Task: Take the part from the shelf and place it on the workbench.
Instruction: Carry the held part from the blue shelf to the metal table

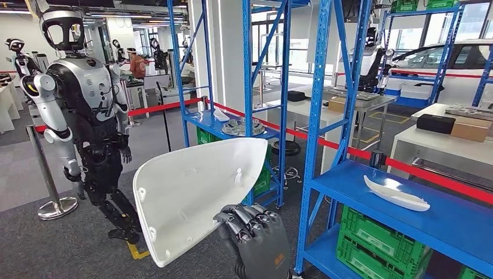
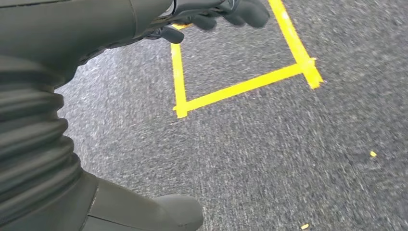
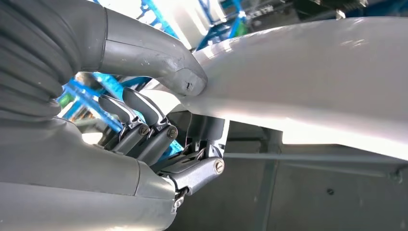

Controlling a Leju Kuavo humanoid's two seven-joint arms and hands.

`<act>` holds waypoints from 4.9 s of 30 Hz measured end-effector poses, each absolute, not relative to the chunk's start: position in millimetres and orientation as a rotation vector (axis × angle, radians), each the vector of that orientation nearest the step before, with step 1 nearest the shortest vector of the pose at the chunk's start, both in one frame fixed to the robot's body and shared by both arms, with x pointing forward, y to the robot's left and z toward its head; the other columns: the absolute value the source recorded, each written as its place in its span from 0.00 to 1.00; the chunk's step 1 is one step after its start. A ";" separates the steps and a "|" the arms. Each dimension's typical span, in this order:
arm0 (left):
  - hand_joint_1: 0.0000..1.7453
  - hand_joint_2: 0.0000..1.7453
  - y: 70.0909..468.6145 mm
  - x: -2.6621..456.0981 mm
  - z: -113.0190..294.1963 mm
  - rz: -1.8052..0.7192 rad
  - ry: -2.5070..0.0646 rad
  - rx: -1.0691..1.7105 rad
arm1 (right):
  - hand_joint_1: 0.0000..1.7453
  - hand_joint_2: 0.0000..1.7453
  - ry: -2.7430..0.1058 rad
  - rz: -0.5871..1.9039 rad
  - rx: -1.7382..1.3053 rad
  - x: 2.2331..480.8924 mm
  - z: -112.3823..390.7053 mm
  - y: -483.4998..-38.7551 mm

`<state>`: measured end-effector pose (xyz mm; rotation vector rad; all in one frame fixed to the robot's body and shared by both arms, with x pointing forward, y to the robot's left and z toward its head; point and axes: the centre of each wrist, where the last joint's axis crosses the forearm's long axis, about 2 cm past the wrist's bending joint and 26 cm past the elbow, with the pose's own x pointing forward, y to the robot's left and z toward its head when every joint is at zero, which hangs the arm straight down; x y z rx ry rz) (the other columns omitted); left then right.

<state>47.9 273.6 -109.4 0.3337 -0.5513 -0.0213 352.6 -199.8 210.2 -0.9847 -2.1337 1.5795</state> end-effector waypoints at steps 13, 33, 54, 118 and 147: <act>0.00 1.00 274.4 47.3 -109.7 -0.019 -0.562 0.307 | 0.97 1.00 -2.118 1.594 -0.978 358.8 207.1 -199.5; 0.00 1.00 271.9 47.8 -109.8 -0.004 -0.561 0.273 | 0.97 1.00 -2.106 1.639 -0.978 370.2 215.1 -195.3; 0.00 1.00 272.3 50.1 -109.5 -0.006 -0.566 0.269 | 0.97 1.00 -2.085 1.672 -0.985 370.7 211.1 -200.0; 0.00 1.00 275.8 50.5 -109.6 -0.005 -0.589 0.268 | 0.97 1.00 -2.114 1.687 -0.983 373.2 216.6 -181.6; 0.00 1.00 278.8 49.8 -110.1 -0.003 -0.599 0.230 | 0.97 1.00 -2.071 1.680 -0.982 371.7 203.9 -184.3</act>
